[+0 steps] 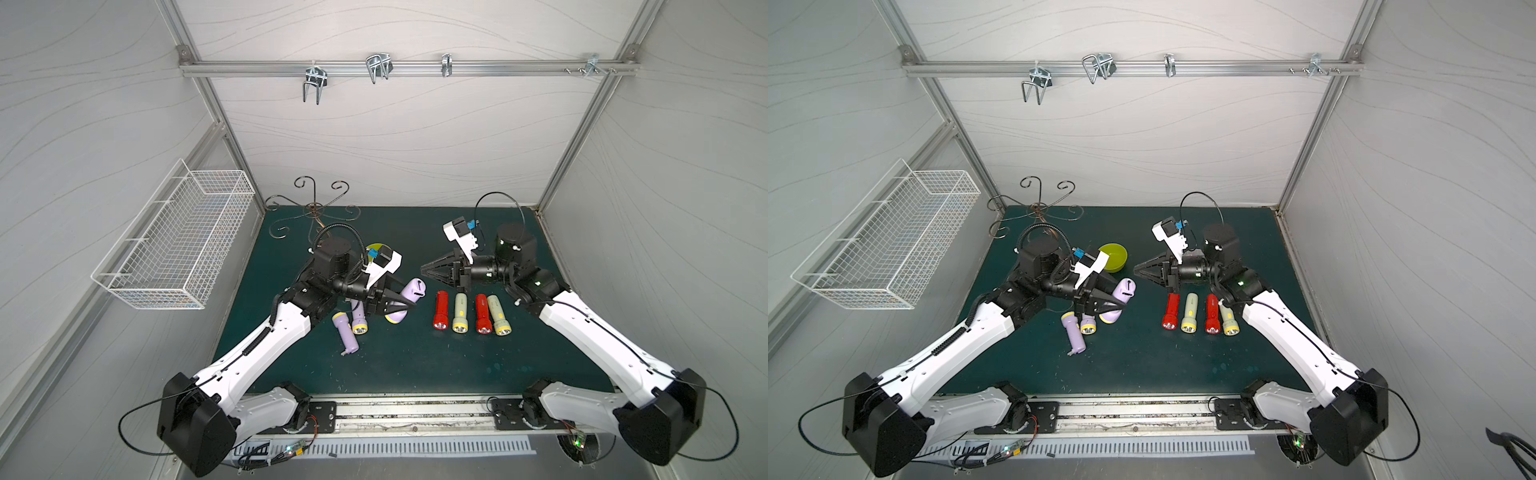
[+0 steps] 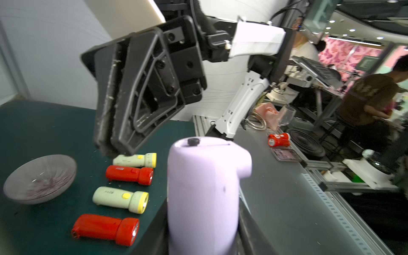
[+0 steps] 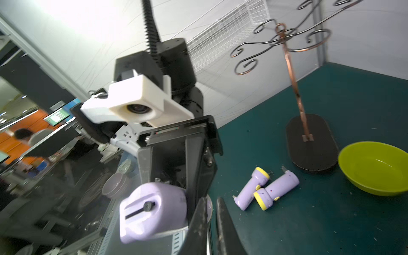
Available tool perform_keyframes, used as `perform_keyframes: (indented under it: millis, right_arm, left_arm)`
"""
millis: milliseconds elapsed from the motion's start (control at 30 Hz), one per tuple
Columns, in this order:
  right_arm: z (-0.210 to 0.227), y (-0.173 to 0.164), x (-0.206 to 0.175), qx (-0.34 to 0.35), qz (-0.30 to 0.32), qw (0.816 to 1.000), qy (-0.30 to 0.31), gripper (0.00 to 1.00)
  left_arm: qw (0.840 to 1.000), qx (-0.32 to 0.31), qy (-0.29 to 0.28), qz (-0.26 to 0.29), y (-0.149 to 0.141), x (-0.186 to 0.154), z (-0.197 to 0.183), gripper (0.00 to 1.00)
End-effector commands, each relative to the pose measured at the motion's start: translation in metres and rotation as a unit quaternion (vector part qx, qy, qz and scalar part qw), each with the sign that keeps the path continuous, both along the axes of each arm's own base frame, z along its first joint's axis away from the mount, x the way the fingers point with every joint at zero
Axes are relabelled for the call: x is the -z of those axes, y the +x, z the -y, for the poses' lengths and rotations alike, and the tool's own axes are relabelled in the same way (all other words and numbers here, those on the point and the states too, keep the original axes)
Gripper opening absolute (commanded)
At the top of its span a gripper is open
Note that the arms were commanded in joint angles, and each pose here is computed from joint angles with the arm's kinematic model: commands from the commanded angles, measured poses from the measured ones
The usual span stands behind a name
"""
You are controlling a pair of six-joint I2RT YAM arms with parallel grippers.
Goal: Close the plug at the bottom of the flashlight
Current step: Place the flashlight at the center of the board.
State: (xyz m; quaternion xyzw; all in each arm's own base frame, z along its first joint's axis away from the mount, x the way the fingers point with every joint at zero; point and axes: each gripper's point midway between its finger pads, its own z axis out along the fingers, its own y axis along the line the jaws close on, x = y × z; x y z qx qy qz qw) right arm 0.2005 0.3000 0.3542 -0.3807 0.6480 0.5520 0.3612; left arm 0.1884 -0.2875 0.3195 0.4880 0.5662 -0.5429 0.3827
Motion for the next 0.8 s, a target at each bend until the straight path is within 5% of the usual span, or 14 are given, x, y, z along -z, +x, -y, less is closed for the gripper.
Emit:
perform_keyframes:
  millis: [0,200,367,767]
  right_arm:
    - [0.025,0.014,-0.004,0.115,0.017,0.993,-0.02,0.13]
    - [0.077,0.019,0.022,0.263,0.017,0.962,-0.066,0.19]
    - [0.108,0.008,0.053,0.317,-0.016,0.942,-0.108,0.25]
    - [0.159,-0.016,0.104,0.391,-0.062,0.897,-0.195,0.3]
  left_arm:
    - [0.992,-0.127,0.002,-0.012,0.049,-0.006,0.002,0.0]
    - [0.944,-0.291,0.085,-0.134,0.11,0.043,-0.01,0.0]
    - [0.897,-0.362,0.123,-0.22,0.13,0.085,-0.015,0.0]
    - [0.786,-0.505,0.245,-0.26,0.129,0.179,-0.002,0.0]
